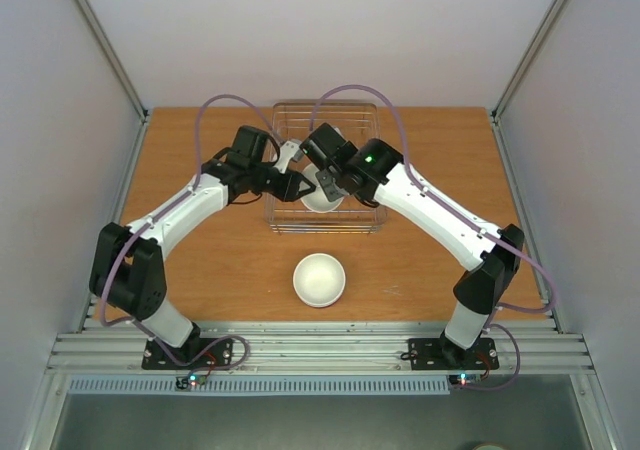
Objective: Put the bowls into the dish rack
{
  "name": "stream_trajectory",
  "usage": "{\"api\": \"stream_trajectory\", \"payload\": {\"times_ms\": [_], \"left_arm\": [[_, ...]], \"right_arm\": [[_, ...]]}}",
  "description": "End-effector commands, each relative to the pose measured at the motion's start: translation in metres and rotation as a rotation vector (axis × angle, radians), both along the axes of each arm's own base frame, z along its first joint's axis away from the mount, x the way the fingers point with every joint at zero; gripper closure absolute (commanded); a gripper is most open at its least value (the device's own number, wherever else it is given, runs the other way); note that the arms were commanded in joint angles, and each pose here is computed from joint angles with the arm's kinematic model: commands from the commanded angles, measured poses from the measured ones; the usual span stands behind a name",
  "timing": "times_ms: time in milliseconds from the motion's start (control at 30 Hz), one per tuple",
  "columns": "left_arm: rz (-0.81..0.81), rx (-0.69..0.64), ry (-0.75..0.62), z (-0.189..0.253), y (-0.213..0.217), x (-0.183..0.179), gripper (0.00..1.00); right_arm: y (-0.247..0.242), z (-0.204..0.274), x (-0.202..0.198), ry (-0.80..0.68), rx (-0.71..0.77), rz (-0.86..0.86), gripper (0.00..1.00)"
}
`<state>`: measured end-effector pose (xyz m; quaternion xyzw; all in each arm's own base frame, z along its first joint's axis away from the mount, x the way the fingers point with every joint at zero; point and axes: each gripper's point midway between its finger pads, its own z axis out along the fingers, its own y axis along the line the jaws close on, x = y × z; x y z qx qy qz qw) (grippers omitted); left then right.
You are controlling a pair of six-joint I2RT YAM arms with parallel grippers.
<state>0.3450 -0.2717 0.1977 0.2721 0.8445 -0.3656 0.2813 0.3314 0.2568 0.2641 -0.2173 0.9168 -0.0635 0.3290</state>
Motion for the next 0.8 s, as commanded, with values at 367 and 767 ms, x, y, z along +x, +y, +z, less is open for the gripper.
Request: {"api": "stream_trajectory", "payload": {"times_ms": [367,767], "left_arm": [[-0.041,0.0,-0.051,-0.007,-0.007,0.002,0.99],[-0.16,-0.022,-0.091,-0.001,-0.011,-0.015,1.0]], "right_arm": [[0.006,0.022,-0.003,-0.088,0.095,0.02,0.93],[-0.03,0.034,-0.018,-0.259,0.22,-0.026,0.02]]}}
